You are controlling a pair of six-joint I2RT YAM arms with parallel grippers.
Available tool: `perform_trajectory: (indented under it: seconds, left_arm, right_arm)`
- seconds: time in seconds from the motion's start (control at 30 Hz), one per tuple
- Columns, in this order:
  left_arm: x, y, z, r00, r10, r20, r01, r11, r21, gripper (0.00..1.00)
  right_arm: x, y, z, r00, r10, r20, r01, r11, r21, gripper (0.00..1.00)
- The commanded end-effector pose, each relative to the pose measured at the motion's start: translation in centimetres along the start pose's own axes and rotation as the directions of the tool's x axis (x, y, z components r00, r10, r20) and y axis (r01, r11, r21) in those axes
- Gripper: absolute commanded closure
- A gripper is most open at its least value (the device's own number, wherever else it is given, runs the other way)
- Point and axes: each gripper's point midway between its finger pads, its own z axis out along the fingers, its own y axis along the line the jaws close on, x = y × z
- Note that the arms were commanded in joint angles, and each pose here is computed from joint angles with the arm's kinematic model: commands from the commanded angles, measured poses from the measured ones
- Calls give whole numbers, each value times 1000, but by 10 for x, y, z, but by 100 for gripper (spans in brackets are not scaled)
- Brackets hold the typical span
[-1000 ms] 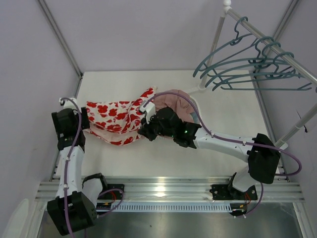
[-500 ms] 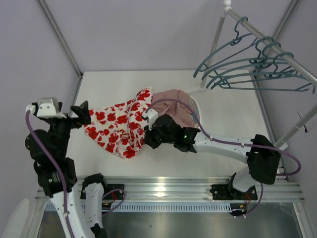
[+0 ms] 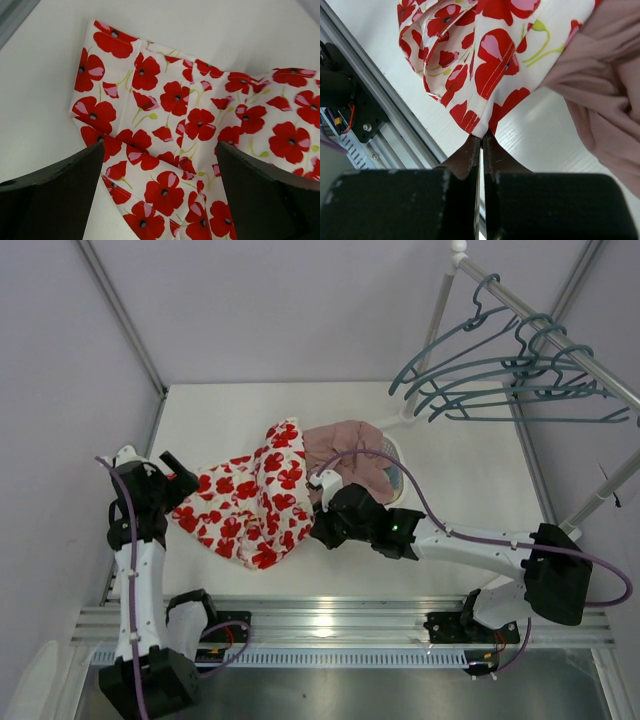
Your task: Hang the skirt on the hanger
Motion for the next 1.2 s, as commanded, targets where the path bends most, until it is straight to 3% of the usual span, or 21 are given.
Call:
perform_trajectory:
  seconds: [0.0,0.17,0.3,0.4,0.63,0.7,0.8,0.83,0.93,1.07,1.17]
  left_arm:
    - [-29,0,11,990,-90,104,93,995,-31,0]
    - [-4,14,36,997,-76,16,77,992,-98,0]
    - [14,32,46,999,-50,-4,48,978,-202,1]
    - [15,48,53,999,-49,4,48,956,-289,1]
    - [-1,61,82,999,-51,13,52,935,-350,1]
    - [-3,60,89,999,-54,7,53,935,-351,1]
    - [10,60,98,996,-71,-46,51,937,-346,0]
    - [12,61,99,996,-79,-49,57,936,-346,0]
    - [18,68,92,994,-98,-40,76,925,-372,2]
    - [19,82,71,987,-160,22,154,887,-435,4]
    - [13,100,52,967,-237,98,255,852,-457,4]
  right_arm:
    - [-4,0,-8,998,34,45,-34,999,4,100]
    - [24,-4,0,998,55,-17,-55,998,-4,100]
    - [42,-25,-2,996,61,-71,-53,993,104,100]
    - [41,-37,-11,996,64,-67,-53,987,153,100]
    - [44,-60,-31,994,86,-73,-70,978,198,100]
    - [49,-59,-35,991,85,-105,-64,979,193,88]
    - [34,-49,-45,990,72,-119,-52,985,164,54]
    - [14,-38,-50,994,58,-88,-47,991,126,38]
    - [-19,-21,-64,998,48,-26,-47,996,72,24]
    - [-75,23,-78,995,11,104,-2,996,-88,20]
    - [-92,48,-64,988,-13,152,39,985,-169,19]
